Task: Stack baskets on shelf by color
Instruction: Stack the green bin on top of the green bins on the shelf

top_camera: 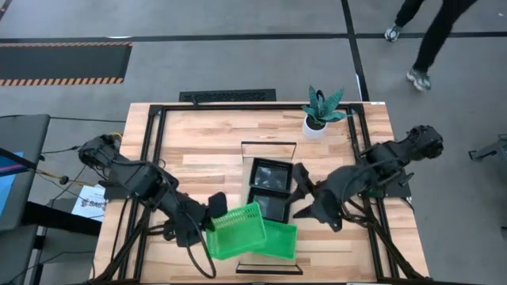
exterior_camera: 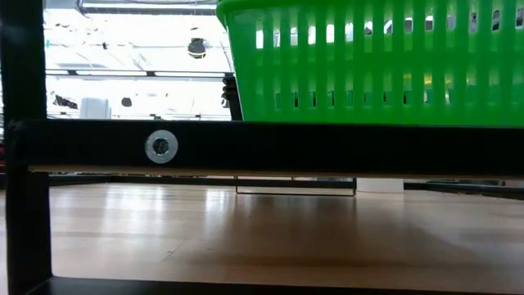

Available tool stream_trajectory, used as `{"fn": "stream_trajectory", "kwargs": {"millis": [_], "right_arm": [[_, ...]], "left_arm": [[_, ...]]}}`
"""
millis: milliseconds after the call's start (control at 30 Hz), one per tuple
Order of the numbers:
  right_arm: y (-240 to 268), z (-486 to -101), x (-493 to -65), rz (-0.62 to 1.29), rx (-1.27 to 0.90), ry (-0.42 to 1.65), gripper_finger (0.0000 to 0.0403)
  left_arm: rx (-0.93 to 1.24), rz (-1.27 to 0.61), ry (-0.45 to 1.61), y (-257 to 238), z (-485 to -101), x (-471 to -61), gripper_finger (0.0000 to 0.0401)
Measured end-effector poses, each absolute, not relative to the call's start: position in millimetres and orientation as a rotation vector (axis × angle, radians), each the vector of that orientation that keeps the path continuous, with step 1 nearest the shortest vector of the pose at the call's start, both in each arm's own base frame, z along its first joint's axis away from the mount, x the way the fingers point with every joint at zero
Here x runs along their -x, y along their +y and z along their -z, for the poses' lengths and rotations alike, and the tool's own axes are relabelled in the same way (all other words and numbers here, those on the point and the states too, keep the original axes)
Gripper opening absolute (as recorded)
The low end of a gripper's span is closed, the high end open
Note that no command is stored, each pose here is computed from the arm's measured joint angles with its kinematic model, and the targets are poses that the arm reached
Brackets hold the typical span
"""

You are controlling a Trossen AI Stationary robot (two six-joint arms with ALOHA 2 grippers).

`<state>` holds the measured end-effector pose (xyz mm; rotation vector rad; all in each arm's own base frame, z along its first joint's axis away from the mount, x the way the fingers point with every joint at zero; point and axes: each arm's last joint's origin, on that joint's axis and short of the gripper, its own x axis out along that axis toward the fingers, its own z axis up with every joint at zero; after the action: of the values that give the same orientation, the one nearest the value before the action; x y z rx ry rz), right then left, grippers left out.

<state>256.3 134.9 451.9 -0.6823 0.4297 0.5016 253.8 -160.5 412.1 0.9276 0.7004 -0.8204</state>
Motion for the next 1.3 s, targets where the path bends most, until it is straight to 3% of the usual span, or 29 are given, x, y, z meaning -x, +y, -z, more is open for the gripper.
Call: {"fn": "stream_trajectory", "kwargs": {"millis": [367, 567, 767, 933, 1300], "right_arm": [[161, -442, -274, -0.57, 0.836, 0.337, 0.021], [177, -428, -282, -0.643, 0.922, 0.349, 0.0211], [174, -428, -280, -0.572, 0.811, 0.404, 0.0204], [167, -452, -249, -0.53, 0.677, 0.368, 0.0194], [157, -497, -167, -0.36, 0.376, 0.244, 0.0164]], "left_arm": [[-1.075, 0.915, 0.619, -167, -409, -283, 0.0], [-1.027, 0.956, 0.59, -163, -407, -291, 0.0], [-1.002, 0.865, 0.597, -160, -409, -296, 0.0], [-1.206, 0.942, 0.703, -164, -387, -301, 0.0], [-1.412, 1.012, 0.776, -158, -334, -354, 0.0]]}}
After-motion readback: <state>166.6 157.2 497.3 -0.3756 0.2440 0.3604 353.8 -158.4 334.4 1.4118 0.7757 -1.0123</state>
